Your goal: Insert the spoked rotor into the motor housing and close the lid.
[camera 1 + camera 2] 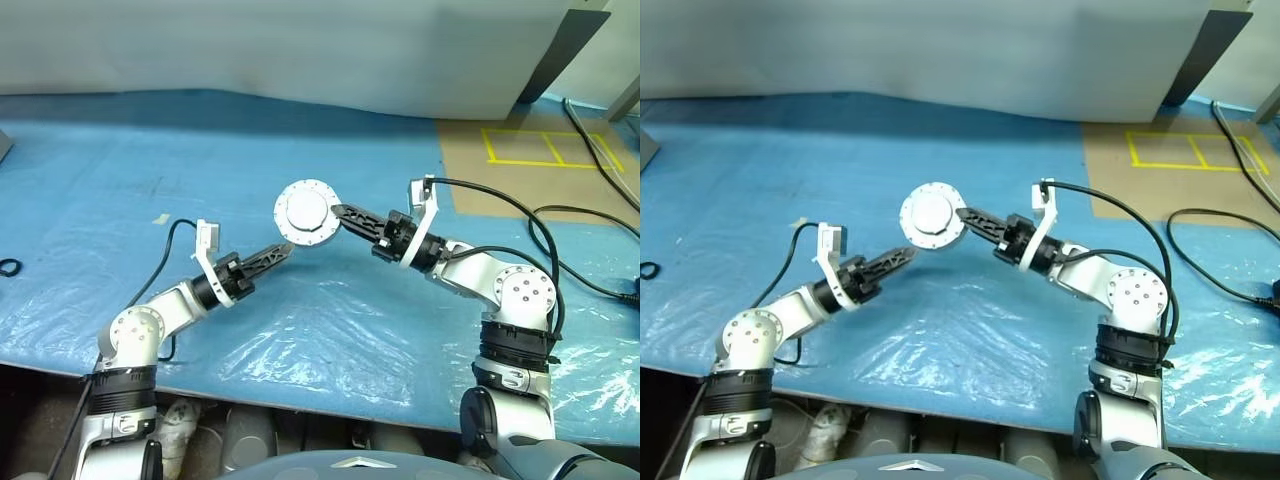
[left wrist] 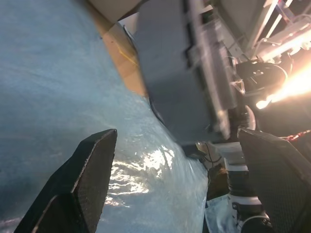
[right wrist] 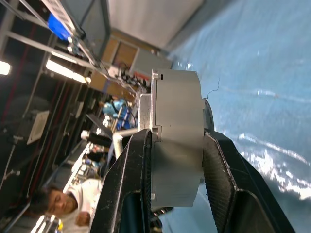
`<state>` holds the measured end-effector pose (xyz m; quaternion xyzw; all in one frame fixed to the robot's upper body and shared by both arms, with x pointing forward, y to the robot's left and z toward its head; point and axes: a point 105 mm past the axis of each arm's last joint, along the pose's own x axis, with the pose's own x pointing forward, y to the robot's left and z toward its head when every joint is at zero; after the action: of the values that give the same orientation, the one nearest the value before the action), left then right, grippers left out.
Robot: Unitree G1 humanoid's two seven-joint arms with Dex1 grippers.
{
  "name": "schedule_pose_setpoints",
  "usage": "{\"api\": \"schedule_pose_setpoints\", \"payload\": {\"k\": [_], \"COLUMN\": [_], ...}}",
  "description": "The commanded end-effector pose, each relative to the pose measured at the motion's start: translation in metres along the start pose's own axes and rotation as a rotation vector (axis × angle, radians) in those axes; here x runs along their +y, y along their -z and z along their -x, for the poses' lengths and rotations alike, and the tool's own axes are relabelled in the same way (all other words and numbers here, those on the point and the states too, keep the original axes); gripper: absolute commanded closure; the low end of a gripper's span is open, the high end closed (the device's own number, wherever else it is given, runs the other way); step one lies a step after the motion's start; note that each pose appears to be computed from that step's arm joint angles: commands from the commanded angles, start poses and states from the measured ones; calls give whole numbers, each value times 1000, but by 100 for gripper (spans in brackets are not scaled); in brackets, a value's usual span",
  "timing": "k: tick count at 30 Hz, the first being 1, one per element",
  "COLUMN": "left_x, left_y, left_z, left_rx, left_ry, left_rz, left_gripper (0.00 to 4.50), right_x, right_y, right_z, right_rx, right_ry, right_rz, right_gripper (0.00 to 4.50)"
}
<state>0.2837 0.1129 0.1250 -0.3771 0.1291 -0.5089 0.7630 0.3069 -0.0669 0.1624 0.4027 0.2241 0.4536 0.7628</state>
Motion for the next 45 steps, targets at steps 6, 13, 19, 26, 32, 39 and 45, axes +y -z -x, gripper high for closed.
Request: {"api": "schedule_pose_setpoints", "payload": {"k": [6,13,19,26,32,39,45], "left_x": [7,7,16,6,-9,6,4], "left_y": [7,-2,-4,-22,-19,-18,-22], "left_z": [9,-2,-14,-33,-35,-31,-48], "left_rx": [77,-23,-95,-196,-176,-183,-230], "left_ry": [-17,31,30,86,123,53,81], "left_rz": [-85,-23,50,90,92,102,128], "left_gripper": [32,32,32,32,32,32,32], "right_x": [17,17,16,15,14,14,13], "right_y": [-2,-2,-3,-5,-5,-5,-4], "right_z": [-3,-3,-2,-1,-1,-2,-2], "right_rx": [-1,-2,-2,-1,1,2,4], "right_ry": [-83,-77,-69,-62,-58,-57,-58], "right_rz": [16,14,20,26,25,22,16], "right_gripper": [333,333,333,333,333,333,333]}}
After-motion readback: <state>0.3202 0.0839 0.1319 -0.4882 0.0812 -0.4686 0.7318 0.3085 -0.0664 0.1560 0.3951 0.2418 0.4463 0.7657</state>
